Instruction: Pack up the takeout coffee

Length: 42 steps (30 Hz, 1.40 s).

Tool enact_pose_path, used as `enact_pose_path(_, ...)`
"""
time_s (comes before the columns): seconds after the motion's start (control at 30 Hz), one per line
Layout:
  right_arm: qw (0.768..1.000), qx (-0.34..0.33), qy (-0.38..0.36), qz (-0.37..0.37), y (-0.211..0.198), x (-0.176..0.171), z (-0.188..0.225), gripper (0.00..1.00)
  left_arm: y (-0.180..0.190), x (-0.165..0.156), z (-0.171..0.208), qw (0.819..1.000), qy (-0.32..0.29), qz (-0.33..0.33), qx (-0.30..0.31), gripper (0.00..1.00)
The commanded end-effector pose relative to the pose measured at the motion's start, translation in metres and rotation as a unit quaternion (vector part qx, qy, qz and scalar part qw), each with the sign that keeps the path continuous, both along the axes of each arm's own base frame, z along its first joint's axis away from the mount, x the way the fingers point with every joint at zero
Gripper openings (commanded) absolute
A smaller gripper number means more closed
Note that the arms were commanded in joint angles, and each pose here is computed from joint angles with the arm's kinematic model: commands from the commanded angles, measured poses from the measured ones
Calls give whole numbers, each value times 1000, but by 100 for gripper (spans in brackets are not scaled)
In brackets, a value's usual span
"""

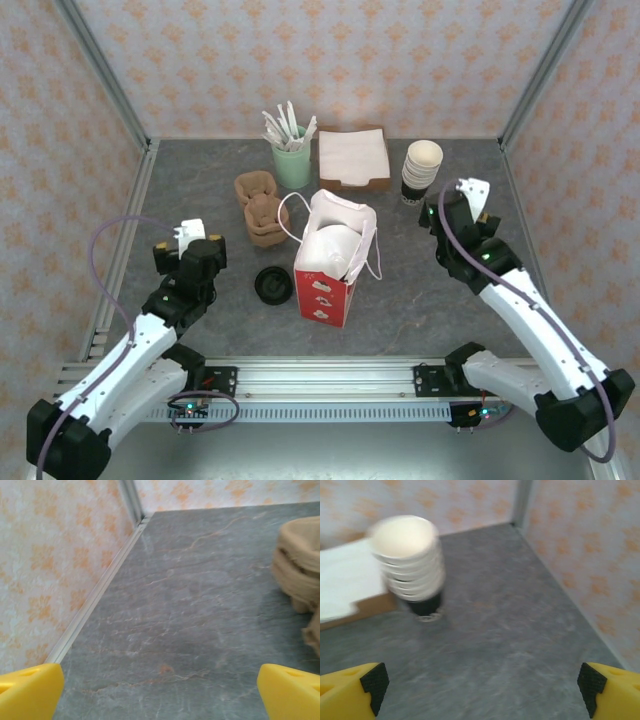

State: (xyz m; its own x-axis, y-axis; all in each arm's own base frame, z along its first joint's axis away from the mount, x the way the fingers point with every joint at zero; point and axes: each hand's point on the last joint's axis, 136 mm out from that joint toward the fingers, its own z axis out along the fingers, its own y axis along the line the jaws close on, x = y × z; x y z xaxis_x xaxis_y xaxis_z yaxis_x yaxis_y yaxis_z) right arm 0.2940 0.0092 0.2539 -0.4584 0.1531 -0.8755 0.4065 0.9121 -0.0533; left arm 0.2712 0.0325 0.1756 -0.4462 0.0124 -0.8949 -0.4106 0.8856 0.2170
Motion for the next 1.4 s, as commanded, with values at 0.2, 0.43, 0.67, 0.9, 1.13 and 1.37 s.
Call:
enact_pose_path(0.2,993,18,-77,-89,-49,12,-75,99,10,22,-34,999,-43,17,-22,100)
enact_pose_path(0.43,995,9,-76,-65,-61,35,-96,99,13,46,-47,998,-44,1,-39,100)
enact_pose_path(0.67,995,3,-82,-60,-71,50,-109,99,10,88,-48,997,-44,-32,-56,100)
enact_pose_path(0.9,998,8,-59,-12,-55,82,-130,99,9,123,-60,996,-15,-54,-67,100)
enact_pose_path(1.13,998,7,-69,2,-55,91,-146,99,10,123,-70,995,-25,-57,-77,100)
enact_pose_path(1.37,996,27,-75,41,-48,96,-163,99,14,109,-78,994,-62,-49,-77,100)
